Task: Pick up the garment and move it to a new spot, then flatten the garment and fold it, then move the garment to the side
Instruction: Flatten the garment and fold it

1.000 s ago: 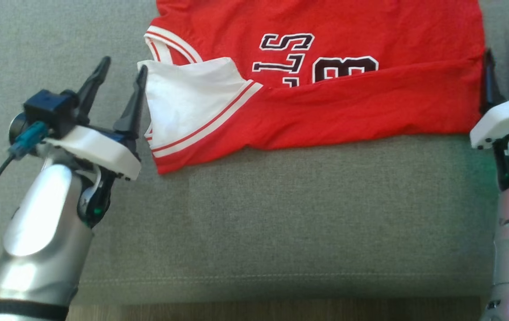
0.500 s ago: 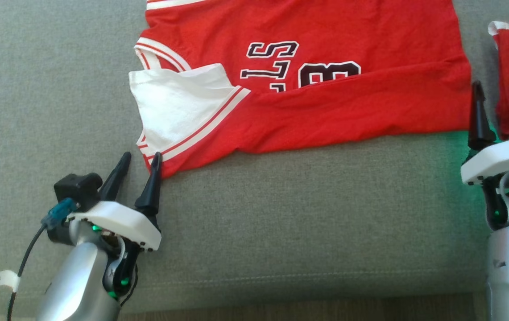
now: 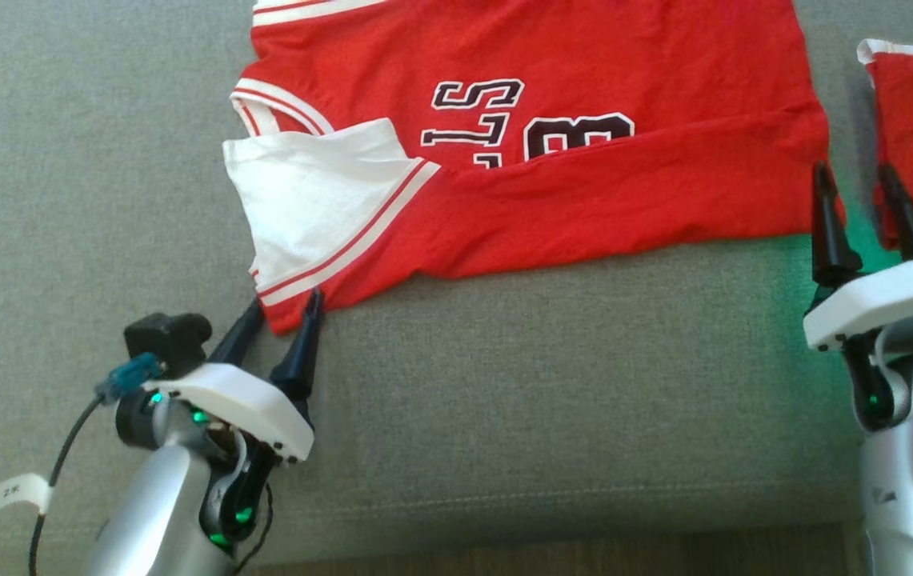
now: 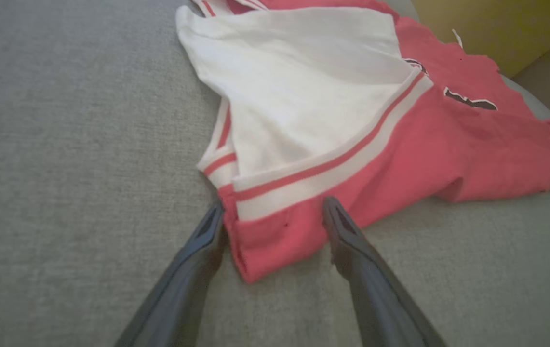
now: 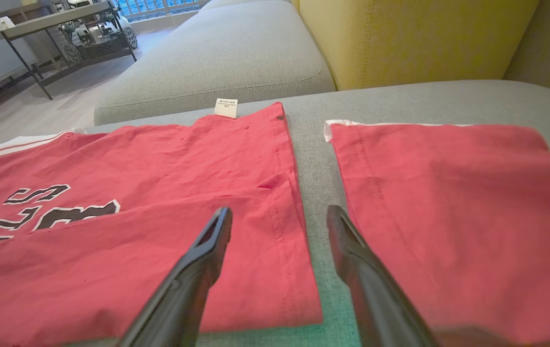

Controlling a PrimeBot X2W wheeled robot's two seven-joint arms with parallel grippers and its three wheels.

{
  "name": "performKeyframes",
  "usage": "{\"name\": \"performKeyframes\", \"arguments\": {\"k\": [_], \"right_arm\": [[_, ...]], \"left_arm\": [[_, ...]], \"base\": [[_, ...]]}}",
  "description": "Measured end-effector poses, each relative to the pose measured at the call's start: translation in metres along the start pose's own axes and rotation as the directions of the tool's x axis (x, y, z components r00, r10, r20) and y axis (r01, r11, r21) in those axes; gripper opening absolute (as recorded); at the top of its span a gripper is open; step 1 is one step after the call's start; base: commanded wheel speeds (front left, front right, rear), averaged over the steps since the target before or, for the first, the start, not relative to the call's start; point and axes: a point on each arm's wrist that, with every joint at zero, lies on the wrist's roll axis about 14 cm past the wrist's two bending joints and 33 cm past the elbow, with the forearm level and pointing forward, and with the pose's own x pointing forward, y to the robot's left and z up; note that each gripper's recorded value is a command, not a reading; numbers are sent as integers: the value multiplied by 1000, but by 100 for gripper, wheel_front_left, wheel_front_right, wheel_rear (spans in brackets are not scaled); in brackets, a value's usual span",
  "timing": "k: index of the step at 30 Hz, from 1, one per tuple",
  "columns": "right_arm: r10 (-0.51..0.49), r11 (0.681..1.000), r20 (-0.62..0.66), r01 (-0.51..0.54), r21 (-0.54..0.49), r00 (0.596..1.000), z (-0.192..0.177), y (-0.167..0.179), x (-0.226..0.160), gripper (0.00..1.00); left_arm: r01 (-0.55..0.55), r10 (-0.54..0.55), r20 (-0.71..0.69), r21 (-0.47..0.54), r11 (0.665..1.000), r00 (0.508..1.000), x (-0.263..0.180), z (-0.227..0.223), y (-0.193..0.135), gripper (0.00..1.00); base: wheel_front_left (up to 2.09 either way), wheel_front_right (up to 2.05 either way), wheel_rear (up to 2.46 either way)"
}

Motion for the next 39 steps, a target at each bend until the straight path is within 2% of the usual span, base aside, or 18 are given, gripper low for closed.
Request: {"name": "performKeyframes", "arguments": {"k": [2, 3, 5, 6, 16, 20, 21, 22, 23, 30, 39], "right_arm": [[6, 1000, -7, -6, 6, 1000, -2, 2, -2, 100], [10, 1000, -12, -10, 11, 1000, -3, 3, -3, 100], [16, 1000, -30, -16, 11, 999, -6, 5, -4, 100], [16, 1000, -30, -16, 11, 999, -6, 5, -4, 100], [-6, 997, -186, 21, 77, 983, -46, -1, -9, 100], [2, 998, -221, 11, 58, 975, -52, 4, -2, 100], [6, 999, -221, 6, 53, 975, -51, 6, 0, 69], [10, 999, -220, 0, 46, 975, -50, 8, 2, 14], [14, 999, -218, -5, 41, 976, -49, 10, 3, 0], [14, 999, -199, -7, 32, 980, -42, 9, -5, 0], [-38, 999, -297, 41, 3, 954, -57, -15, -49, 0]], "left_arm": [[-7, 7, -20, 3, 1000, 1000, -2, -1, -1, 100], [-3, 3, -27, 5, 1000, 1000, -2, -1, -2, 87], [-13, 13, -33, 11, 1000, 999, -3, -1, -2, 11], [-13, 13, -33, 11, 1000, 999, -3, -1, -2, 0], [-6, 7, -35, 34, 999, 999, -14, -1, 1, 0], [-7, 9, -32, 59, 998, 999, -17, 1, 4, 0], [-8, 10, -32, 61, 998, 999, -17, 2, 4, 0], [-9, 11, -31, 64, 998, 999, -18, 2, 4, 0], [-10, 12, -29, 70, 997, 1000, -19, 3, 5, 0], [-26, 26, -2, 106, 994, 1000, -29, 12, 12, 0], [-31, 36, -52, 93, 995, 998, -65, -9, 11, 0]], "base": [[0, 0, 0], [0, 0, 0], [0, 0, 0], [0, 0, 0], [0, 0, 0], [0, 0, 0], [0, 0, 0], [0, 0, 0], [0, 0, 0], [0, 0, 0], [0, 0, 0]]}}
